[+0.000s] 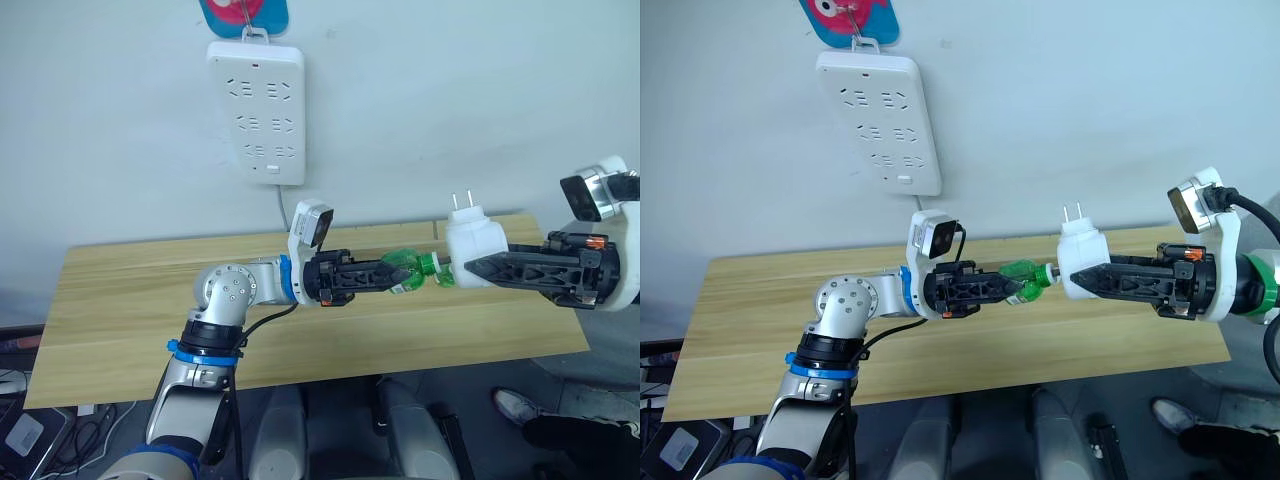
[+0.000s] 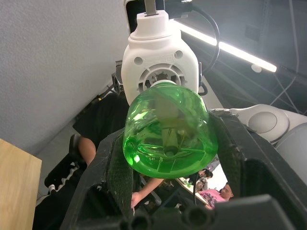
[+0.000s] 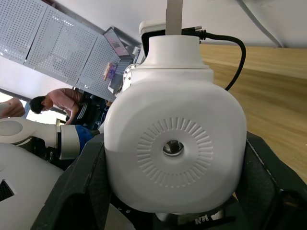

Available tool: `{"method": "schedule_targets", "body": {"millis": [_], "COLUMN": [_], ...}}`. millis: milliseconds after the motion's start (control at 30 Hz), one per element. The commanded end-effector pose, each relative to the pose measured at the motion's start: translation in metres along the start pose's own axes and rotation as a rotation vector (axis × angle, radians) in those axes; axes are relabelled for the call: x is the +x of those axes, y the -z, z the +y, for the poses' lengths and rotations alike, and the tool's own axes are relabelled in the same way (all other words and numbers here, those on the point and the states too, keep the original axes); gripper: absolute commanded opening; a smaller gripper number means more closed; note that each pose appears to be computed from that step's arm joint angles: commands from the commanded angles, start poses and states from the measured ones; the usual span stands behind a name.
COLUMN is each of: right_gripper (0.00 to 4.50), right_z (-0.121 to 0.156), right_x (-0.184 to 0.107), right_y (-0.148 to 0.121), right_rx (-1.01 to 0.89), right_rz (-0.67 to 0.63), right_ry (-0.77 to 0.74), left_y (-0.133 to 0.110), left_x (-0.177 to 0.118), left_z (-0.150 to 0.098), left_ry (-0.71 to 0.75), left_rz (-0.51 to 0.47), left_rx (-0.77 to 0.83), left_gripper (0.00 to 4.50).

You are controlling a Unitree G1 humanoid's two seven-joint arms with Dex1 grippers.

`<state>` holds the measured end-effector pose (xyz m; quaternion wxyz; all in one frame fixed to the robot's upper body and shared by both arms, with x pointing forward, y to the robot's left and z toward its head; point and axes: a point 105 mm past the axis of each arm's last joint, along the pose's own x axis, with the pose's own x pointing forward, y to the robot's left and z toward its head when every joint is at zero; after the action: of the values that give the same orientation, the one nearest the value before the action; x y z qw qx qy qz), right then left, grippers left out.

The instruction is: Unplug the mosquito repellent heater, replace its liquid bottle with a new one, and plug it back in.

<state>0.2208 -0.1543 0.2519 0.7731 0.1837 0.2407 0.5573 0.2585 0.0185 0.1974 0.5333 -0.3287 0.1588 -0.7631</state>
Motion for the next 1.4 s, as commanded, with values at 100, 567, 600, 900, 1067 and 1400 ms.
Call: {"method": "schedule_targets", "body": {"millis": [100, 567, 600, 900, 1067, 1400], "right_gripper": [2.98, 2.98, 2.98, 2.98, 2.98, 2.98], "right_z": [0.014, 0.009, 0.009, 0.008, 0.015, 0.015], "right_x": [0.004, 0.005, 0.006, 0.004, 0.001, 0.001], "right_y": [0.005, 0.006, 0.006, 0.005, 0.007, 0.01], "right_rx": [-0.025, -0.031, -0.032, -0.037, -0.039, -0.033], "right_rz": [0.05, 0.023, 0.021, 0.003, 0.038, 0.036], "right_ry": [-0.045, -0.006, -0.003, 0.014, -0.027, -0.03], "left_y": [-0.007, -0.007, -0.007, -0.001, -0.007, -0.02], "left_x": [0.012, 0.016, 0.017, 0.014, 0.011, 0.011], "left_z": [-0.006, -0.014, -0.016, -0.024, -0.016, -0.014], "left_ry": [0.036, 0.073, 0.082, 0.105, 0.059, 0.054], "left_rz": [0.011, 0.019, 0.019, 0.062, 0.029, -0.027], "left_rx": [0.07, 0.077, 0.075, 0.068, 0.086, 0.08], "left_gripper": [2.28, 2.28, 2.28, 2.28, 2.28, 2.28]}}
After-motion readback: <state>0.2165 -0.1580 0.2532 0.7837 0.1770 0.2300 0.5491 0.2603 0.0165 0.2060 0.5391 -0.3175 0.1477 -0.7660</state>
